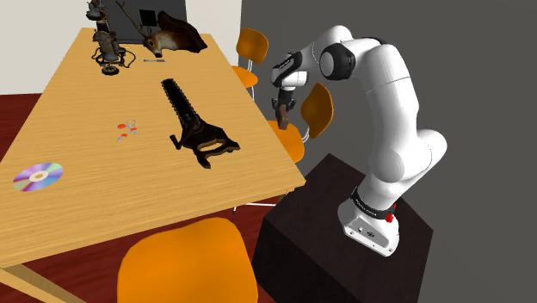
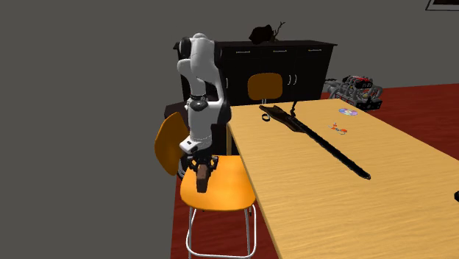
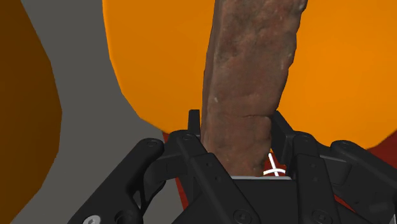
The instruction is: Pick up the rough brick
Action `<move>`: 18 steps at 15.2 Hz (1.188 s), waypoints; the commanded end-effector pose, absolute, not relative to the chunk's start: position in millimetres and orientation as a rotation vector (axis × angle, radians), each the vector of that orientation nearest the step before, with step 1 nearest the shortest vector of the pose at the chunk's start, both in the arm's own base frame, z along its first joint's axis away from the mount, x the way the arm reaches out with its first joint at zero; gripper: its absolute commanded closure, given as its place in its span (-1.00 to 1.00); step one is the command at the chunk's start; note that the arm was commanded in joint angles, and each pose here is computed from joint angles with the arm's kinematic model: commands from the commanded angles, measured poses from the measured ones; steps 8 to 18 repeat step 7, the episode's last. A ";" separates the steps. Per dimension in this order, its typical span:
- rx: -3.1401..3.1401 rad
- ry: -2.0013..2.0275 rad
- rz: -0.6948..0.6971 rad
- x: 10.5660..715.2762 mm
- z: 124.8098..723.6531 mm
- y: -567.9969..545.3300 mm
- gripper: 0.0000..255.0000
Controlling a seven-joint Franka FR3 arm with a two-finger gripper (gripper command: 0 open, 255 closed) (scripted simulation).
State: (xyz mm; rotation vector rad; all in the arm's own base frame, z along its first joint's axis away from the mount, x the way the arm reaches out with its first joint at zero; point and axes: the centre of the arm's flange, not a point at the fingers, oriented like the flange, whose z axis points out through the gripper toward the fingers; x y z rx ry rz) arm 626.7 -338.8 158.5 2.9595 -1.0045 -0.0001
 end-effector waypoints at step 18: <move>2.959 -1.005 0.001 625.7 191.3 -337.3 1.00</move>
